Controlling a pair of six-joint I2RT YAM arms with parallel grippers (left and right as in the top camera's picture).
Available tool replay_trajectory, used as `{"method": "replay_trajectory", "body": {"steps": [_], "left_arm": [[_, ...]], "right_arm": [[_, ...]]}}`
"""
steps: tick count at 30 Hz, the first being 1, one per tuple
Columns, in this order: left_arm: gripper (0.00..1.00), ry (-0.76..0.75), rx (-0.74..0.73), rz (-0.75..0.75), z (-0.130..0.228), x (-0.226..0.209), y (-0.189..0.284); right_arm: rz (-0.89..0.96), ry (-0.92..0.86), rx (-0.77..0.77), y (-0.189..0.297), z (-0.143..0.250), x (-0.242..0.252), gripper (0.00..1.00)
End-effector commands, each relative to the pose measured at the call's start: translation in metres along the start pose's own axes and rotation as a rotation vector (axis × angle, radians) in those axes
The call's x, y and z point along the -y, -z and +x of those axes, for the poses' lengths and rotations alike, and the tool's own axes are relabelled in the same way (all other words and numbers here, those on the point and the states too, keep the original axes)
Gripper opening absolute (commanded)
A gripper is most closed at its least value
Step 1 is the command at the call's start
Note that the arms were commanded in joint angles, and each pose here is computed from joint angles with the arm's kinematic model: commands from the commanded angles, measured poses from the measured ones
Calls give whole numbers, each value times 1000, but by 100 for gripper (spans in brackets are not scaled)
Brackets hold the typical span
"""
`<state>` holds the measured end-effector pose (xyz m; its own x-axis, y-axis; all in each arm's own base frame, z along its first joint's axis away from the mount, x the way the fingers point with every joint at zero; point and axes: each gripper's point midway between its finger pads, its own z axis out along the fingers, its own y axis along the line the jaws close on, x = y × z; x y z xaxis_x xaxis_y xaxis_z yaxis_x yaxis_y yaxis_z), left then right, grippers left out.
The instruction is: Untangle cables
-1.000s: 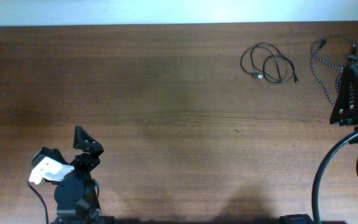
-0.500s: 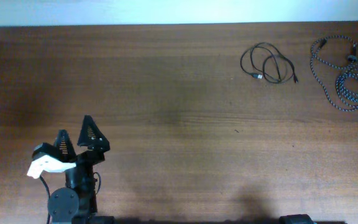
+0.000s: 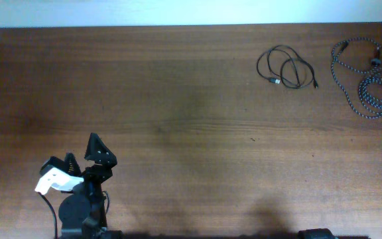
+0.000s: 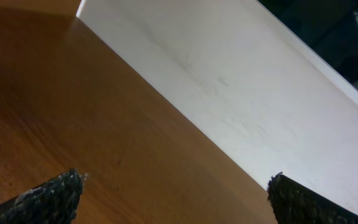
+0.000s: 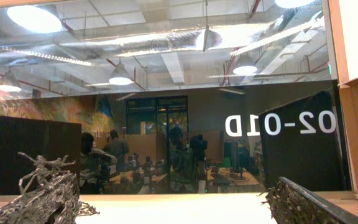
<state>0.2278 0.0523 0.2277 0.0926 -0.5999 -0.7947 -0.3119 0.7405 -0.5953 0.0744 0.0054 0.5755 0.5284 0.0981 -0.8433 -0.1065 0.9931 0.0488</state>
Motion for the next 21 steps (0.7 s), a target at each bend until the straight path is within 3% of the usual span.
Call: {"method": "replay_trajectory", "body": {"steps": [1, 7, 12, 14, 15, 16, 21], "left_arm": [[99, -15, 28, -4, -4, -3, 4], [99, 17, 117, 43, -16, -2, 15], [99, 39, 181, 91, 22, -22, -14], [99, -29, 154, 70, 29, -26, -15], [99, -175, 81, 49, 46, -32, -18], [99, -212, 48, 30, 54, -37, -18], [99, -252, 38, 44, 56, -35, -18]], "right_arm": [[4, -6, 3, 2, 0, 1, 99], [4, -7, 0, 2, 0, 1, 99], [5, -7, 0, 2, 0, 1, 99], [5, -7, -1, 2, 1, 1, 99], [5, -7, -1, 2, 1, 1, 99], [5, -7, -1, 2, 1, 1, 99], [2, -7, -1, 2, 1, 1, 99]]}}
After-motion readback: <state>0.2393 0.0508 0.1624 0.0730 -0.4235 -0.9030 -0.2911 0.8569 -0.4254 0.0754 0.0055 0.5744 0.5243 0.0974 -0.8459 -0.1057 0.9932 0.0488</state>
